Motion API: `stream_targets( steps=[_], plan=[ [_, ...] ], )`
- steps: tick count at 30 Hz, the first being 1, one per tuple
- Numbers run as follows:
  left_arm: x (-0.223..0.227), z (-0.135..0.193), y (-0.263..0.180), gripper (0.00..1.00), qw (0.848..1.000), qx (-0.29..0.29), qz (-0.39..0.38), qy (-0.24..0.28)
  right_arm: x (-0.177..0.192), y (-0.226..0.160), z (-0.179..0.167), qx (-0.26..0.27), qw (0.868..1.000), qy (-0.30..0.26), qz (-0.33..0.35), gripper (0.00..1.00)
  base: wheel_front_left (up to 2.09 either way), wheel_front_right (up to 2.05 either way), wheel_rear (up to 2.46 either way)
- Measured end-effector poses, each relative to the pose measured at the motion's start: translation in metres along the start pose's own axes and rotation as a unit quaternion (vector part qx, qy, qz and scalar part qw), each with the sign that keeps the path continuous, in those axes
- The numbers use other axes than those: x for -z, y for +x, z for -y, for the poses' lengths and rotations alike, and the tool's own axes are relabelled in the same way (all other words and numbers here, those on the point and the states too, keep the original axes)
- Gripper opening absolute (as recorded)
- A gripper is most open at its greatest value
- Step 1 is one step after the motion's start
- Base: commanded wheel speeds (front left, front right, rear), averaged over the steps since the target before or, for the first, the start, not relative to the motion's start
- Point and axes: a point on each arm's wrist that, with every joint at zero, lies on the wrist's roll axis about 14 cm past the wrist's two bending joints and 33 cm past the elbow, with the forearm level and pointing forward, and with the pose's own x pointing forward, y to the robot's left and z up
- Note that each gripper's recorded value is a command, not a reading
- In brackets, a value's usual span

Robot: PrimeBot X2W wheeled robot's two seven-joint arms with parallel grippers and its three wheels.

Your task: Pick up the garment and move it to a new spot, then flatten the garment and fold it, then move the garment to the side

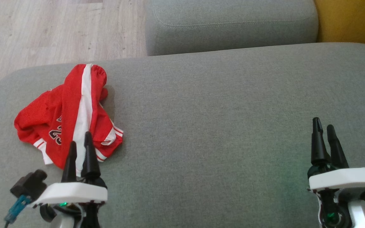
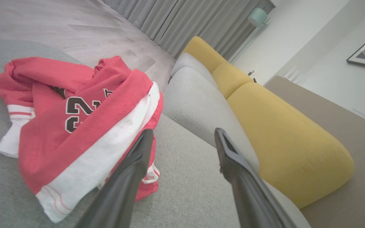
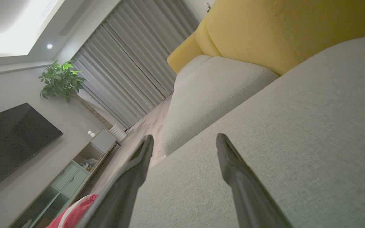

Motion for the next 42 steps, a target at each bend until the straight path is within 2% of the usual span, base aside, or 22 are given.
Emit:
stream_targets(
  steps=[10, 24, 29, 35, 42],
  plan=[
    [0.017, 0.009, 0.001, 1.0, 0.994, 0.016, -0.028, 0.106, 0.0, 0.0, -0.009, -0.016, 0.997, -0.075, 0.005, 1.0, 0.0, 0.0, 0.0],
    [0.026, 0.023, 0.004, 1.0, 0.972, 0.04, -0.032, 0.228, -0.002, 0.001, -0.021, -0.04, 0.985, -0.169, 0.016, 1.0, 0.0, 0.0, 0.0],
    [0.028, 0.029, 0.005, 1.0, 0.961, 0.053, -0.028, 0.271, -0.001, 0.001, -0.027, -0.051, 0.977, -0.206, 0.019, 1.0, 0.0, 0.0, 0.0],
    [0.033, 0.031, 0.005, 1.0, 0.939, 0.061, -0.023, 0.337, 0.002, 0.001, -0.033, -0.065, 0.963, -0.259, 0.021, 1.0, 0.0, 0.0, 0.0],
    [0.034, 0.036, 0.004, 1.0, 0.926, 0.069, -0.01, 0.37, 0.004, 0.001, -0.042, -0.083, 0.948, -0.308, 0.025, 1.0, 0.0, 0.0, 0.0]
  ],
)
